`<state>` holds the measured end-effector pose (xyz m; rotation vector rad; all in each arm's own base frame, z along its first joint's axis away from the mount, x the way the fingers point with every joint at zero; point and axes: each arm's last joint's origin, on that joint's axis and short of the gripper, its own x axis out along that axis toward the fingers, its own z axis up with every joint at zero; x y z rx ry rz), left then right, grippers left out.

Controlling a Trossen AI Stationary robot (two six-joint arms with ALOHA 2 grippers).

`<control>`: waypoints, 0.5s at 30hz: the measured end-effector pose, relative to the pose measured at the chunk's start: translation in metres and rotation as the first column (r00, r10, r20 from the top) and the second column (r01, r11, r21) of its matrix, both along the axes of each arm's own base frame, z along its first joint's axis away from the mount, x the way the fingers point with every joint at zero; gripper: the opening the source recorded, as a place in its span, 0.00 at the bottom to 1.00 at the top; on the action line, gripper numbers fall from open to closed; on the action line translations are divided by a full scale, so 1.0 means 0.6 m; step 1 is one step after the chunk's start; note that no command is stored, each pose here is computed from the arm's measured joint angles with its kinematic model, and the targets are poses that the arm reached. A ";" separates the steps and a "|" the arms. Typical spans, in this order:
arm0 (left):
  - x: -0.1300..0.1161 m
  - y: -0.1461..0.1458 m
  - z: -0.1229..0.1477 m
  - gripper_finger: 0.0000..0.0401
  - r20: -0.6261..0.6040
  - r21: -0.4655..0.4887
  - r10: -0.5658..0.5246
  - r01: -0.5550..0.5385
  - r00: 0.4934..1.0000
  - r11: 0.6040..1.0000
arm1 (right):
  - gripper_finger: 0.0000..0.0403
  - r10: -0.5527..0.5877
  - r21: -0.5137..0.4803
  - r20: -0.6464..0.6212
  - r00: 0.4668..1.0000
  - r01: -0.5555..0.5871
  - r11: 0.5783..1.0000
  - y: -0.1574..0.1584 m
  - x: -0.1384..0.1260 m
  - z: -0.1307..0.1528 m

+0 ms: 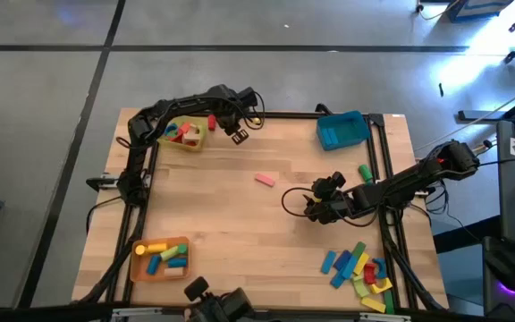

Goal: Sort blocks by size
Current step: Put the red cylindrical block into the light orange bin

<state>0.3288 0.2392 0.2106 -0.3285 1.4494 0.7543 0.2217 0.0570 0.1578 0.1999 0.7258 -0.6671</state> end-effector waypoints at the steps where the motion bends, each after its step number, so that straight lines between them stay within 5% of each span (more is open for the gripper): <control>1: -0.004 0.003 0.000 0.17 -0.003 -0.004 0.016 -0.016 1.000 1.000 | 0.72 0.000 0.000 0.000 1.000 0.000 1.000 0.000 0.000 0.000; 8: -0.024 0.024 0.000 0.37 0.000 -0.008 0.152 -0.152 0.988 0.988 | 0.72 0.001 -0.005 -0.004 1.000 -0.001 1.000 0.000 0.000 -0.001; 15: -0.037 0.041 0.000 0.40 0.012 0.022 0.232 -0.232 0.973 0.973 | 0.72 0.005 -0.012 -0.016 1.000 -0.005 1.000 0.000 0.002 -0.005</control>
